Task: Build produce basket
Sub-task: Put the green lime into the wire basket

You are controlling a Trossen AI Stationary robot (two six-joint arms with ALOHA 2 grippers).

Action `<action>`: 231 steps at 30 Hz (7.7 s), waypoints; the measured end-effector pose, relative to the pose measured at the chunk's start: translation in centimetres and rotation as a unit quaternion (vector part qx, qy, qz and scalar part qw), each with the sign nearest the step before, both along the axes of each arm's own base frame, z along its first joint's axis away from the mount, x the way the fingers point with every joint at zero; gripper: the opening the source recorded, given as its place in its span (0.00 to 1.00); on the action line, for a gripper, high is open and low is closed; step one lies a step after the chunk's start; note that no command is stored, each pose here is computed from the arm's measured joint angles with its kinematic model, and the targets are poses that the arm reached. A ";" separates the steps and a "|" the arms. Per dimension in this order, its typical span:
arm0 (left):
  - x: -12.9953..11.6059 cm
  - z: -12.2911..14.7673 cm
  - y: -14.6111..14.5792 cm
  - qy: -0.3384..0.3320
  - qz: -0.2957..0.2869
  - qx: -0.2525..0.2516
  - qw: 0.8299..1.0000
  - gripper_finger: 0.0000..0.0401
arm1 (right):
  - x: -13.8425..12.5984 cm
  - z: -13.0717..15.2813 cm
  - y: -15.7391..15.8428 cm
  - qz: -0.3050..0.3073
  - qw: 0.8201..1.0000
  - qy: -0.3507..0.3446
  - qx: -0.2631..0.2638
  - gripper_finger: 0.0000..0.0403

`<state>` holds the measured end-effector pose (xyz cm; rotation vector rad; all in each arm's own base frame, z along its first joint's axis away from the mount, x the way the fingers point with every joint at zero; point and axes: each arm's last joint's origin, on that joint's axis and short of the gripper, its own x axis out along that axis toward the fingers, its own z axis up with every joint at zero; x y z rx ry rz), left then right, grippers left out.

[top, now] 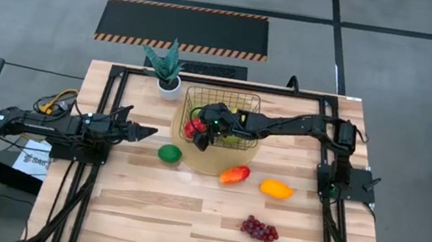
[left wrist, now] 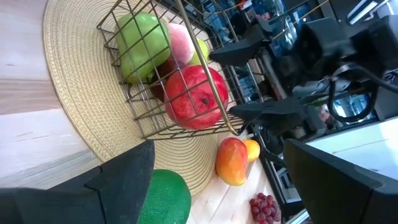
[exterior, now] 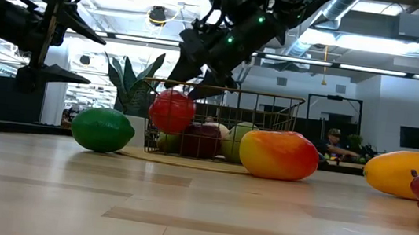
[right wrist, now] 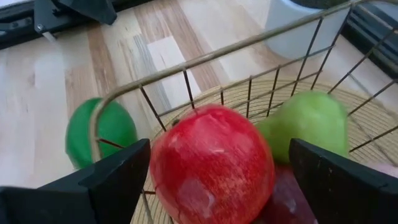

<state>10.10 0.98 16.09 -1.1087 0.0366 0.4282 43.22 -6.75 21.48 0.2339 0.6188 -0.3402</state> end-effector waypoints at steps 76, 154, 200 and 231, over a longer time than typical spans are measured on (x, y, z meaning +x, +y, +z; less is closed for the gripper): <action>0.1 0.4 0.1 -0.014 0.014 0.027 0.999 0.85 | 8.0 1.4 14.3 0.077 0.993 0.024 -0.083 0.98; 1.1 -3.0 -1.3 0.171 0.029 -0.064 0.983 0.68 | 2.7 12.7 17.8 0.079 0.992 0.073 -0.068 0.83; 8.0 0.4 -13.5 0.108 -0.164 -0.139 0.971 0.48 | -0.6 11.7 20.0 -0.098 0.986 0.129 0.032 0.82; 6.8 -2.9 -1.5 0.247 0.136 0.070 0.957 0.48 | 0.9 10.7 19.3 -0.136 0.983 0.099 0.069 0.82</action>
